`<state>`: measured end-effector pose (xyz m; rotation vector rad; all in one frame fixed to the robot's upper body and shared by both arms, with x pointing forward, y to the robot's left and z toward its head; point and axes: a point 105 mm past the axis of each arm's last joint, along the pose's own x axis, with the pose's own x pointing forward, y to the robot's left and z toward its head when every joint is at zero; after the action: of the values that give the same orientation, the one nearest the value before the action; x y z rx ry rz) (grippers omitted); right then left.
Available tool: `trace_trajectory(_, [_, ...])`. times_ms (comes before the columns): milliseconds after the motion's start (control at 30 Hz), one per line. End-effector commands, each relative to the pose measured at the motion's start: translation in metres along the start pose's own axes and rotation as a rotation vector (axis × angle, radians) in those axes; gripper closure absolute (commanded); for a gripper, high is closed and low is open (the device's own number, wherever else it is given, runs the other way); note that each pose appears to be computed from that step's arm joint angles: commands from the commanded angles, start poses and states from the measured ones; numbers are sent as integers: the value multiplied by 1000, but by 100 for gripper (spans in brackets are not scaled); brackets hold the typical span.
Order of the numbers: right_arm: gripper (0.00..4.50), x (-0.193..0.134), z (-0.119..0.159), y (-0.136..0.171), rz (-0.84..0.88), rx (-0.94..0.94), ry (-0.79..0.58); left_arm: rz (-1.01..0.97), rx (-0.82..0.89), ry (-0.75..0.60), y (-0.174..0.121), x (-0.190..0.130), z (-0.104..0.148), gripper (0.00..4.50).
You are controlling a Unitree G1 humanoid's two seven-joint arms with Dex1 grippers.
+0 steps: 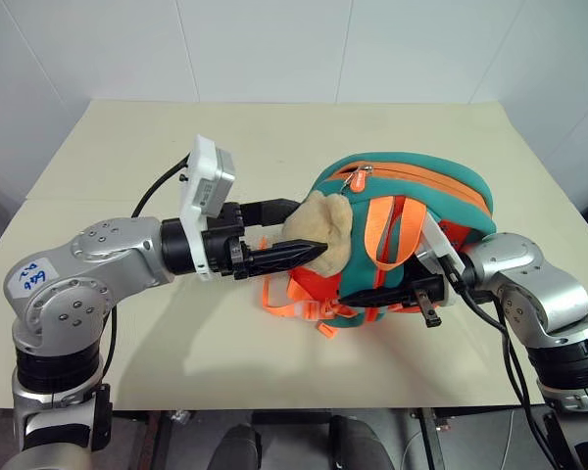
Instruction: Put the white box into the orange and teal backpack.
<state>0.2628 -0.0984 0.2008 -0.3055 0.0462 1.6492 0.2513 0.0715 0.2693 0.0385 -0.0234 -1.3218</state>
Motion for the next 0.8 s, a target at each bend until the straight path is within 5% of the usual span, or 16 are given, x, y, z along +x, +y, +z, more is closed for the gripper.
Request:
trace_trajectory(33, [394,4,8,2,10,-33,-25,-38,11,25,-6,6,-1,223])
trace_trajectory(333, [394,5,9,1,9,-38,-33,-61,9,56,-9,12,-2,434])
trace_trajectory(800, [394,3,18,-5,-61,-53,-152,-31,124,70,7,-34,47,444])
